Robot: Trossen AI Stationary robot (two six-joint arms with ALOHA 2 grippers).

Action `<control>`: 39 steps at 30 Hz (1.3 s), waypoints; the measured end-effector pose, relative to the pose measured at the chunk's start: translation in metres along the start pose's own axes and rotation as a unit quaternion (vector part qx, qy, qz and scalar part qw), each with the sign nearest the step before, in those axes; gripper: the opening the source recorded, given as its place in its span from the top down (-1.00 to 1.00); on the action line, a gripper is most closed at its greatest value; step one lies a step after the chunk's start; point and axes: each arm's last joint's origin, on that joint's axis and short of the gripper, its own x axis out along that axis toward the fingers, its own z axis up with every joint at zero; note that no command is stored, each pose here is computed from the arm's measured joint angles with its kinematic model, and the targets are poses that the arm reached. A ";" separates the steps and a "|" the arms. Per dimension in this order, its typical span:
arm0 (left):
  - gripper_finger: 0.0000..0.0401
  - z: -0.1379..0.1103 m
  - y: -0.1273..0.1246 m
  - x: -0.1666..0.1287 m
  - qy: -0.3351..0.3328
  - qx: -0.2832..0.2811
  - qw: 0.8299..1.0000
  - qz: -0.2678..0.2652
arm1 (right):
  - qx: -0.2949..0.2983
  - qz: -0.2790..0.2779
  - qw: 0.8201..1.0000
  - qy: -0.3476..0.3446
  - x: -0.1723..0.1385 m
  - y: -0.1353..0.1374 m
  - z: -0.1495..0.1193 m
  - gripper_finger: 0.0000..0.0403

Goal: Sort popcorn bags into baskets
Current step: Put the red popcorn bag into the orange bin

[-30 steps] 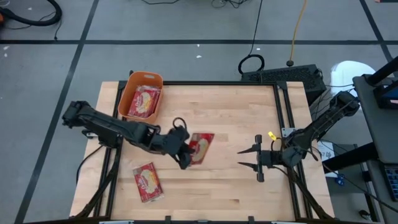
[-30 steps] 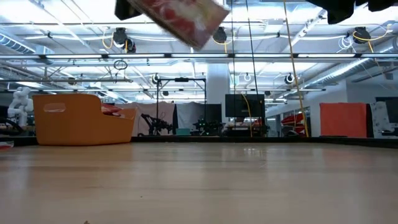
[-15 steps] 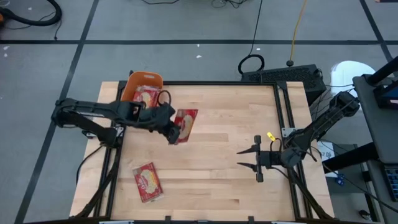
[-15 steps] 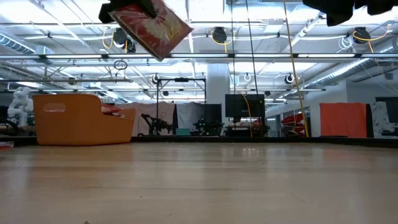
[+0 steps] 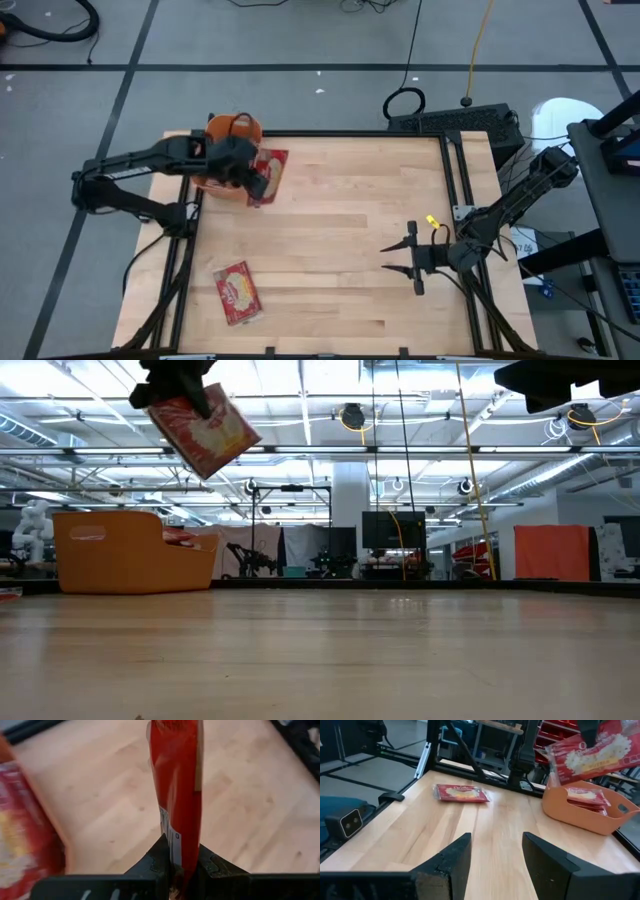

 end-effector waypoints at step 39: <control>0.82 0.033 0.139 -0.026 0.050 -0.015 0.980 0.191 | -0.010 -0.002 1.000 0.012 0.000 0.000 -0.003 0.16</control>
